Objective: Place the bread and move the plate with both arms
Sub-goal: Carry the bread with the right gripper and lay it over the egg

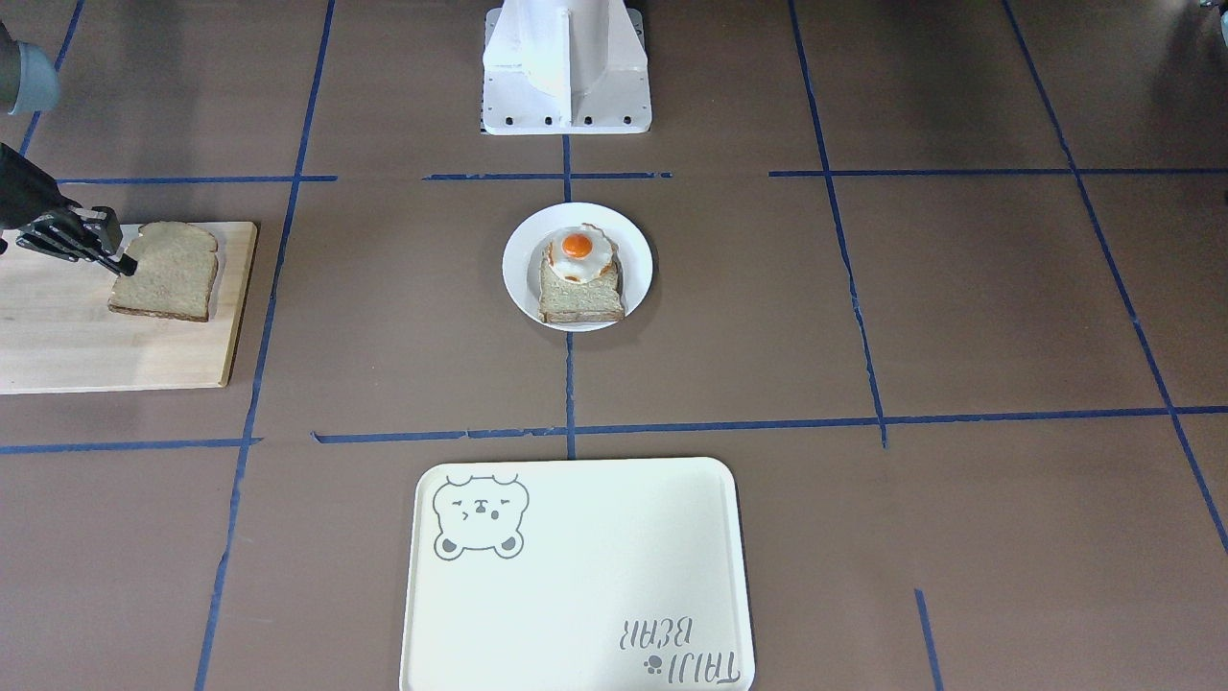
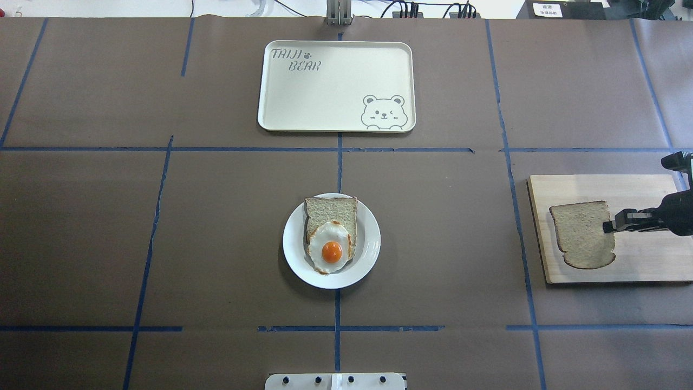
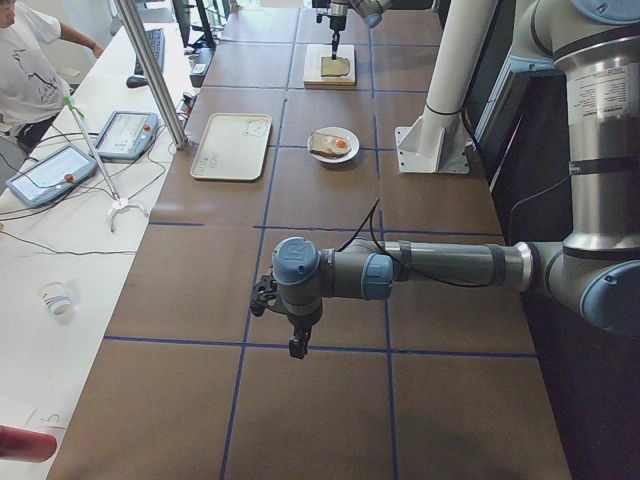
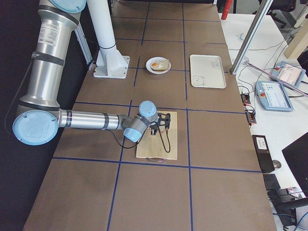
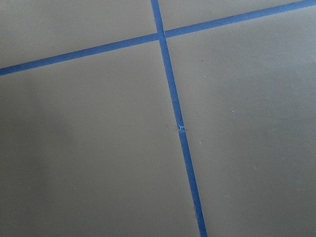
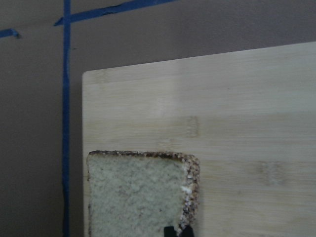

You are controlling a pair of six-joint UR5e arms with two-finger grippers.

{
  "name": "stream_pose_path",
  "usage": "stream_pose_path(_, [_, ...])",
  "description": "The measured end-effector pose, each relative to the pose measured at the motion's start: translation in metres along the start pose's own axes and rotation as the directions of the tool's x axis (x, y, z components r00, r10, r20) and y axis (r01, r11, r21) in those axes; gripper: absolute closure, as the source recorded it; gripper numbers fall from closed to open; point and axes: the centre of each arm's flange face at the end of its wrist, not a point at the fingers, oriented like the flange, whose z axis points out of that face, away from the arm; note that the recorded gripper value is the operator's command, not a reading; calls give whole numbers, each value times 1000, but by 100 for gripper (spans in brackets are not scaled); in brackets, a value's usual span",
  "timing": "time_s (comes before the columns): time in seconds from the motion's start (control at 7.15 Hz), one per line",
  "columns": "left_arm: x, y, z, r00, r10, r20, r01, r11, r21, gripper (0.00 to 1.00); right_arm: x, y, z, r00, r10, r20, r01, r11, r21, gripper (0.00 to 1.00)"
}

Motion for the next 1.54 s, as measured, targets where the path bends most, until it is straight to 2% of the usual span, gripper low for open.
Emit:
stream_pose_path(0.14, [0,0,0,1000,1,0,-1,1000,0,0,-27,-12,-4,999,-11,43,11,1000,-4,100])
stream_pose_path(0.42, [0,0,0,1000,0,0,0,1000,1,0,-111,-56,-1,991,-4,132,3,1000,2,100])
stream_pose_path(0.56, [0,0,0,1000,0,0,0,1000,1,0,-163,-75,6,985,-23,169,24,1000,-2,100])
stream_pose_path(0.84, [1,0,-1,1000,0,-2,0,1000,2,0,-269,-90,32,971,-70,227,76,997,-16,100])
stream_pose_path(1.12, [1,-1,-1,1000,1,-2,-1,1000,3,0,-364,-68,74,961,-87,262,84,996,22,100])
stream_pose_path(1.54, [2,-1,-1,1000,1,-3,-1,1000,3,0,-435,-37,128,958,-98,269,80,994,77,100])
